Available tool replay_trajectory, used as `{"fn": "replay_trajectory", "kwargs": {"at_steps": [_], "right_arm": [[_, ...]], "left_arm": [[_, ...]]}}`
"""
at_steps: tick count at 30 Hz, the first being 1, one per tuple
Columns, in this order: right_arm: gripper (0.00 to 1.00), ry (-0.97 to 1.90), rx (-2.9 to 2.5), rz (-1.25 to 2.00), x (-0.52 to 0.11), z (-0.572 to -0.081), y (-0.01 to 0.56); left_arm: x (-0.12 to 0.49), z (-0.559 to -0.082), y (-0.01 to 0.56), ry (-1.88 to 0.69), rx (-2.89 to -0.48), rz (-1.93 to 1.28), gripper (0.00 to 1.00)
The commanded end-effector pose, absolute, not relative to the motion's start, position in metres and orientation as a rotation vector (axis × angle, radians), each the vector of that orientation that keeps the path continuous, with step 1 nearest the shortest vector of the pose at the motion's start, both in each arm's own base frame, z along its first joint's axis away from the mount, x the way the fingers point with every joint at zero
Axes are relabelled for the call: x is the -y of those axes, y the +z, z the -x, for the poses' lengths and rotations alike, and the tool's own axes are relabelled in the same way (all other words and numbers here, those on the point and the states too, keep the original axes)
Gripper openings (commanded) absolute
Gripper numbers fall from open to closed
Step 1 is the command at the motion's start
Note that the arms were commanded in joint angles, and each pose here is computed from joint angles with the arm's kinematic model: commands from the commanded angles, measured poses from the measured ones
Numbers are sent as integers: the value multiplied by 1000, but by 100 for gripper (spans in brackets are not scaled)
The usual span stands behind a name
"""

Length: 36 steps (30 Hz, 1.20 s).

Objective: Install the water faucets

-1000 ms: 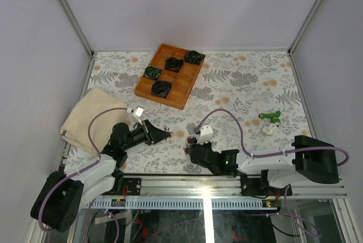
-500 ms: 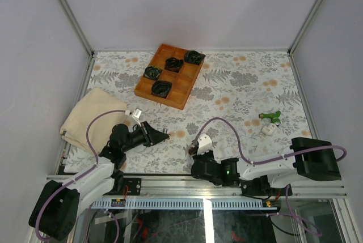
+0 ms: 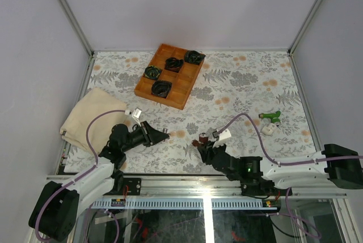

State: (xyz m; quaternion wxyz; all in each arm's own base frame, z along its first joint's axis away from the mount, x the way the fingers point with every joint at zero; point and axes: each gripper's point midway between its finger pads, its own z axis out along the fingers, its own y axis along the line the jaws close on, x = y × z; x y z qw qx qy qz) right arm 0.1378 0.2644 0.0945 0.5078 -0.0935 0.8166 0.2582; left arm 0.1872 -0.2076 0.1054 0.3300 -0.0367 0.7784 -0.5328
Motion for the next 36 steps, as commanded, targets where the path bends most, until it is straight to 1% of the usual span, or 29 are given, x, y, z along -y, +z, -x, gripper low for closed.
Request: {"fn": "replay_trajectory", "kwargs": {"at_steps": [1, 3, 5, 10, 23, 30, 36], "right_arm": [[6, 512, -1975, 239, -265, -147, 94], [4, 419, -2032, 279, -262, -146, 80], [2, 383, -2079, 321, -264, -143, 67], [0, 399, -2173, 360, -264, -130, 41], [0, 403, -2274, 409, -261, -122, 25], [0, 597, -2239, 294, -273, -128, 44], [0, 981, -2077, 187, -287, -142, 92]], "left_arm": [[212, -193, 129, -1422, -1960, 58, 0], [212, -193, 129, -1421, -1961, 63, 0], [212, -193, 128, -1423, -1960, 67, 0], [212, -193, 129, -1425, -1962, 58, 0], [212, -190, 125, -1431, -1969, 51, 0], [213, -189, 127, -1437, -1966, 47, 0], [216, -188, 145, -1472, -1917, 12, 0]]}}
